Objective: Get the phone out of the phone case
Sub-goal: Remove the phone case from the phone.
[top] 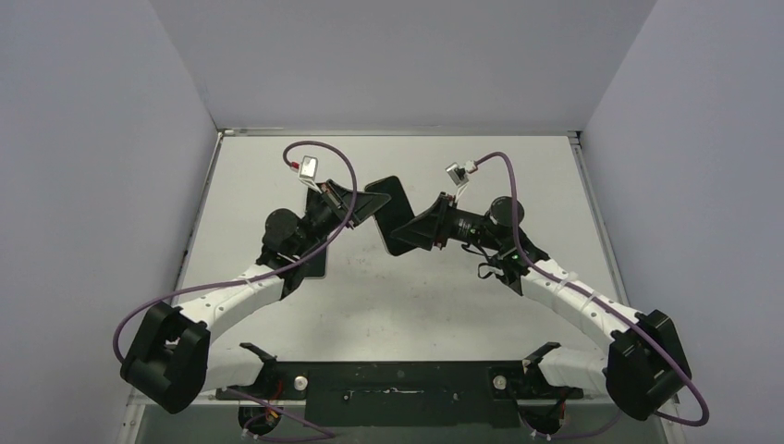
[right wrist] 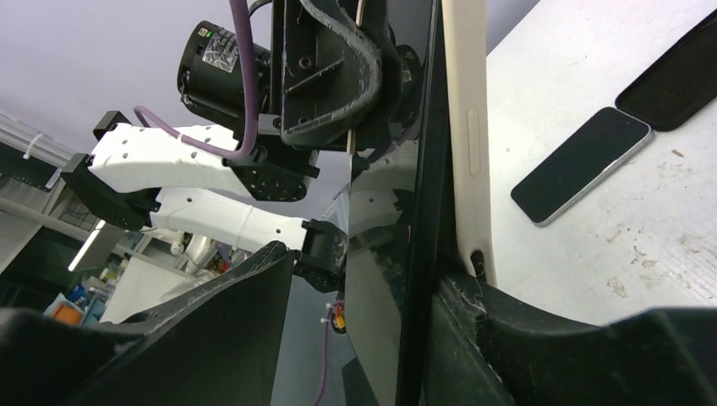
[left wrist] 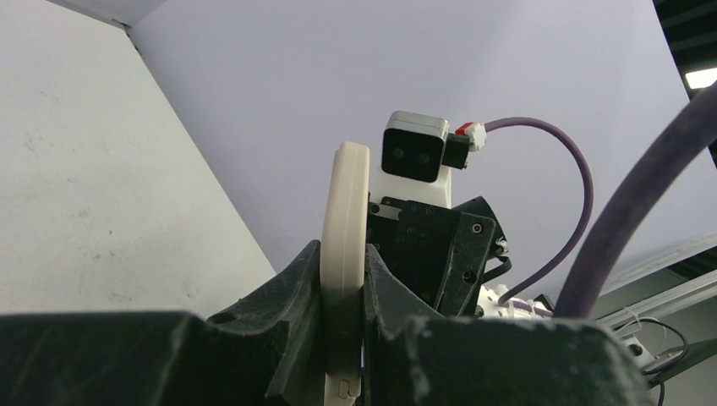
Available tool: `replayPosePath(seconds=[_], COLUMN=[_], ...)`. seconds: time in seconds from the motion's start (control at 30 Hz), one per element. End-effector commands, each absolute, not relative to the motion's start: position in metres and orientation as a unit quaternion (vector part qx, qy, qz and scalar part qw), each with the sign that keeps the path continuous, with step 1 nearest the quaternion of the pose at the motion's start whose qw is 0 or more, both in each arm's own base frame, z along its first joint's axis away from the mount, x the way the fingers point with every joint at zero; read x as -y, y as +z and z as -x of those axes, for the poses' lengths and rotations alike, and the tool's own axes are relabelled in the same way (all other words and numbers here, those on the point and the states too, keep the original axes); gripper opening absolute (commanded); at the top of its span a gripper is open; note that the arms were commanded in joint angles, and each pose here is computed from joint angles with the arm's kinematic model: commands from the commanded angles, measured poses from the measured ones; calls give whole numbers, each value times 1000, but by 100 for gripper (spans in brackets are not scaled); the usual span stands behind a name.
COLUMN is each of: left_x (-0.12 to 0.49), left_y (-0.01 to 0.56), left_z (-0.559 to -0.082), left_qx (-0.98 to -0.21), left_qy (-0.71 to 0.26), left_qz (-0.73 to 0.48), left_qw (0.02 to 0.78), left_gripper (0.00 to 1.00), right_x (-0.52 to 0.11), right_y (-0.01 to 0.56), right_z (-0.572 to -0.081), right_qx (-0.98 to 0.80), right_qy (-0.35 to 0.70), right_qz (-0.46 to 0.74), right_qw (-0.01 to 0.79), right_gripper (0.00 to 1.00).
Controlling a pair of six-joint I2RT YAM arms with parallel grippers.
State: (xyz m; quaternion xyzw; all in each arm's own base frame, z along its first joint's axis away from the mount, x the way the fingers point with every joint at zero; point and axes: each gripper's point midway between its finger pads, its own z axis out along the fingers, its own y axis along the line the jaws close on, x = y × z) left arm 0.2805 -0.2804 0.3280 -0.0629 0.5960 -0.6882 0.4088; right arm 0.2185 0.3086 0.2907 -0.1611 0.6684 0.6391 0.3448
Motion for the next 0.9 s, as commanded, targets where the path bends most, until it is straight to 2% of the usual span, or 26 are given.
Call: replayPosePath(seconds=[0.0,0.17,0.27,0.3,0.37,0.47,0.53,0.77,0.87], left_x=[302,304,301,299,296,290,284,264,258], left_y=[374,377,373,372,370,369,367,372,367], left_z=[-241,-234,-238,-238,-240,-243,-247,-250,-251], left_qx=[-529,-529,-546,-549,-554,-556,-556,-549,-556], left_qy=[-743,-733,-708,-702,-691,-683,-678,-665,-653], left_qz=[-16,-39,-46,-49,-50,-48,-44,-37,-36], left_qw=[409,425,446,452,461,472,478,506,514], left_gripper=[0,0,0,3,15,31,41,64,69], right_x=[-319,-321,-320,-320,-319,-317,-316,-312,-310], right_y=[323,327,326,326,326,329,332,338,344], right_z=[-225,-230,-231,-231,-231,-231,-231,-231,-231], right_qx=[-620,-613,-614,-615,-615,-613,-611,-608,-602], right_qy=[660,663,662,662,662,663,664,668,673], right_qz=[181,181,179,178,175,173,173,163,160], right_qw=[385,390,392,391,392,393,396,396,399], right_gripper=[51,38,25,20,11,2,0,0,0])
